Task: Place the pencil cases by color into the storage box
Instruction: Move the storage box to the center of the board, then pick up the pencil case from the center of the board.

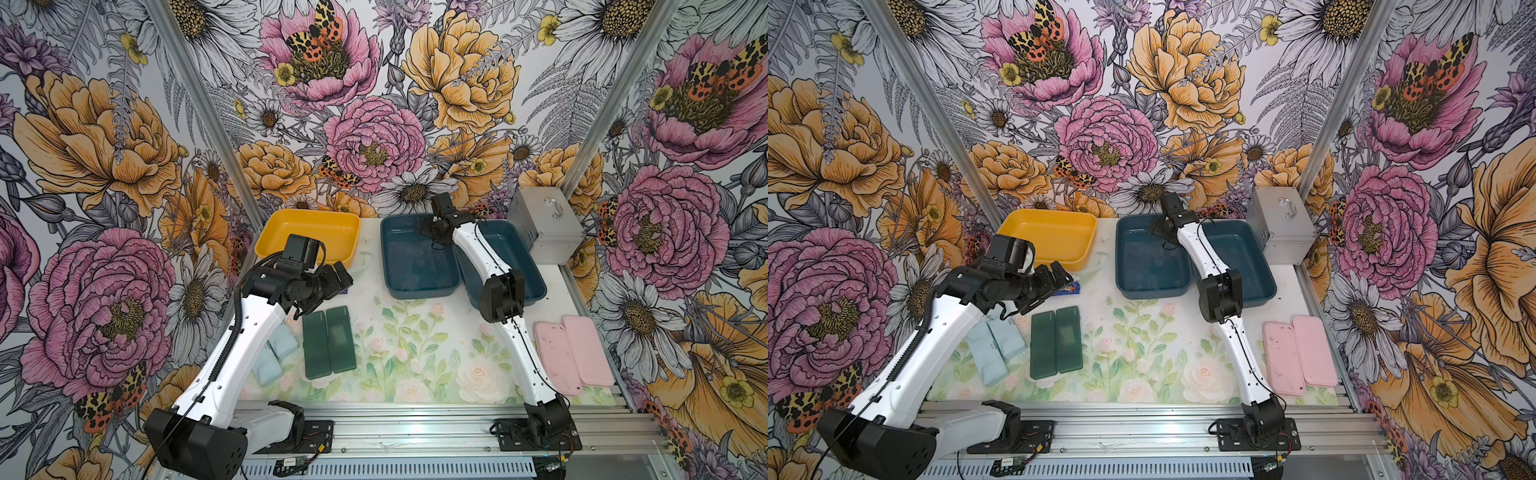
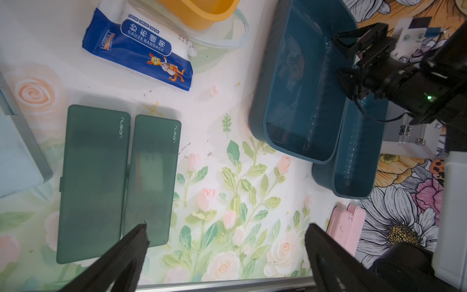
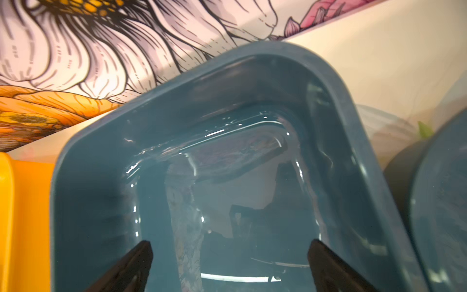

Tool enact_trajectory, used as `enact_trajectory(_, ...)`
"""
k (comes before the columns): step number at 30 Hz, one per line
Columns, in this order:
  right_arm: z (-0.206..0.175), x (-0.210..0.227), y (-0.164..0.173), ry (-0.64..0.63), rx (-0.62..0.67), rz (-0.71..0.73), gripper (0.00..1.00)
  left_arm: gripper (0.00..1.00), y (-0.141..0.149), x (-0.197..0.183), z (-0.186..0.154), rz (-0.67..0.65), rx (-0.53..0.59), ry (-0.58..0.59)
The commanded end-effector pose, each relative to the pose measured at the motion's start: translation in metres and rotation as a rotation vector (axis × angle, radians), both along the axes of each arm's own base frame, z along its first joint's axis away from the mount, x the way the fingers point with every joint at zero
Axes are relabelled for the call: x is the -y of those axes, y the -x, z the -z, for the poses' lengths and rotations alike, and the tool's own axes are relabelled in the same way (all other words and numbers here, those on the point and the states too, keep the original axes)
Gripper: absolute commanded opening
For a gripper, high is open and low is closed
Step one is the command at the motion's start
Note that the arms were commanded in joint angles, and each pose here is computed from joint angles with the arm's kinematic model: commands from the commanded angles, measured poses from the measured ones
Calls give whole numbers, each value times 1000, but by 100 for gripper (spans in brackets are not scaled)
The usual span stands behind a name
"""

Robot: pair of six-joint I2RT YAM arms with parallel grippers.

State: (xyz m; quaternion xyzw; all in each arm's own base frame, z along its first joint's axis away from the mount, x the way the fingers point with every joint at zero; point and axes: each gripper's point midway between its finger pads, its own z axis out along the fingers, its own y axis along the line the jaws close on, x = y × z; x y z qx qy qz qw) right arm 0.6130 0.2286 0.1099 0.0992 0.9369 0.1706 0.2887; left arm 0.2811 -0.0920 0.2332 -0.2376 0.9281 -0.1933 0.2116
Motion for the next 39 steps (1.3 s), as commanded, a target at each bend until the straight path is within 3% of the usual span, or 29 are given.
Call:
enact_trajectory(1, -144, -42, 32, -94, 233, -181, 99, 99, -7, -18, -3, -20, 14, 2)
enact_trajectory(3, -167, -51, 65, -106, 218, -237, 99, 99, -7, -25, 3, -23, -2, 6)
enact_trajectory(8, -163, -57, 153, -41, 42, -325, 99, 99, -7, -34, 20, -22, -54, -12)
enact_trajectory(12, -146, -50, 229, 132, -90, -395, 99, 99, -5, -34, 32, -18, -95, -45)
enact_trajectory(17, -125, 2, 298, 451, -229, -313, 99, 99, -7, -26, 52, 12, -160, -66)
enact_trajectory(21, -107, 38, 341, 459, -330, -215, 99, 99, -20, -16, 54, 58, -167, -103)
enact_trajectory(26, -87, 65, 387, 441, -431, -169, 99, 99, -33, -8, 53, 84, -164, -134)
enact_trajectory(29, -72, 68, 410, 424, -497, -213, 99, 99, -27, -4, 71, 93, -230, -138)
enact_trajectory(34, -64, 62, 422, 414, -500, -281, 99, 99, -2, 11, 105, 94, -369, -127)
enact_trajectory(39, -59, 49, 423, 370, -472, -332, 99, 99, 23, 28, 127, 73, -431, -202)
